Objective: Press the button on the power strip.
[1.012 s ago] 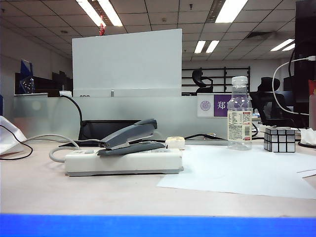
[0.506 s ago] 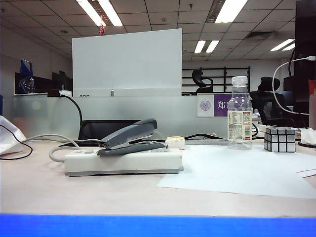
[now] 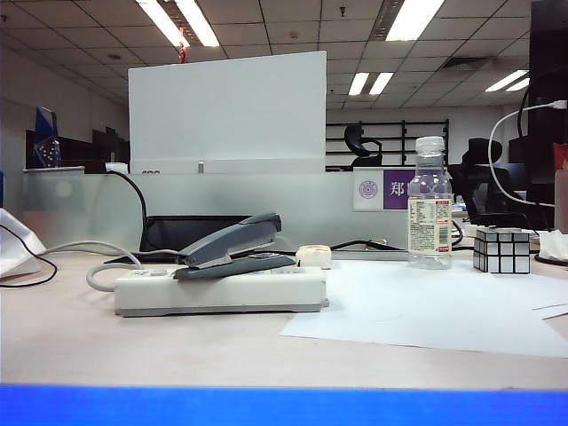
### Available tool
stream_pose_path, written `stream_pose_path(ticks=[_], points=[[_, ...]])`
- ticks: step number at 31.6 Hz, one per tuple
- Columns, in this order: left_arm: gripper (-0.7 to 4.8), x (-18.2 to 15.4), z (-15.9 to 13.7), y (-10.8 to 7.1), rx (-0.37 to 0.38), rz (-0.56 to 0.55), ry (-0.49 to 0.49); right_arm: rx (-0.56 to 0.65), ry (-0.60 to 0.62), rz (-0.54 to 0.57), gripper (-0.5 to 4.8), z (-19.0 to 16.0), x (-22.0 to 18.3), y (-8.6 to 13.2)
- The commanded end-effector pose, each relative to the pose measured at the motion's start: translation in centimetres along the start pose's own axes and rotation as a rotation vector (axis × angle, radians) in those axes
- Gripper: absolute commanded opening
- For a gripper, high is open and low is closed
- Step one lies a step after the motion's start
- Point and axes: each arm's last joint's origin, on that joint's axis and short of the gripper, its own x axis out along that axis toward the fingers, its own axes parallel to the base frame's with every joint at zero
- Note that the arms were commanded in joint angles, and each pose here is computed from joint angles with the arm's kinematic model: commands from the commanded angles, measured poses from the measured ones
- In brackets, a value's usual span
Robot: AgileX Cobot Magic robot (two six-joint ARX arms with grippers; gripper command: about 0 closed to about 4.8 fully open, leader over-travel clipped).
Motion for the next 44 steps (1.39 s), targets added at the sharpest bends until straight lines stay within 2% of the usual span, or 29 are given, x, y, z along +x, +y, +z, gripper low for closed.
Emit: stream_pose_path(ticks=[1,5,7,11,15,20,23,26,29,32,37,44], points=[[-0.05,0.8,2.4,0.0,0.059,-0.005,-0.011,0.025,0.073,0.148,0.00,2.9,2.3,-0.7],[-0.05,2.8,4.8,0.0,0.083,-0.011,0.046,0.107,0.174,0.305,0.00,5.7,5.7,-2.1],[-0.05,4.4,5.8,0.0,0.091,-0.036,0.115,0.132,0.229,0.364,0.00,6.4,7.3,-2.4],[-0.05,7.7,6.9,0.1,0.109,-0.091,0.253,0.113,0.349,0.432,0.00,6.6,9.8,-2.0],[-0.05,10.5,7.3,0.1,0.132,-0.153,0.339,0.054,0.448,0.415,0.00,6.0,11.2,-0.9],[-0.05,12.6,6.1,0.2,0.153,-0.178,0.405,-0.034,0.508,0.392,0.00,5.3,11.7,1.1],[-0.05,13.6,4.7,-0.2,0.120,-0.285,0.458,-0.053,0.520,0.420,0.00,5.1,11.9,2.0],[-0.05,14.6,3.4,-0.7,0.117,-0.314,0.505,-0.072,0.533,0.425,0.00,4.9,12.0,2.9],[-0.05,15.5,2.2,-2.0,0.125,-0.369,0.545,-0.100,0.551,0.405,0.00,4.7,12.2,3.7],[-0.05,16.2,1.0,-3.1,0.158,-0.375,0.599,-0.115,0.567,0.397,0.00,4.5,12.4,4.1],[-0.05,16.7,0.0,-4.8,0.170,-0.446,0.618,-0.118,0.588,0.419,0.00,4.0,12.7,4.7],[-0.05,17.7,-0.5,-5.4,0.164,-0.513,0.647,-0.108,0.671,0.465,0.00,2.5,13.9,5.6]])
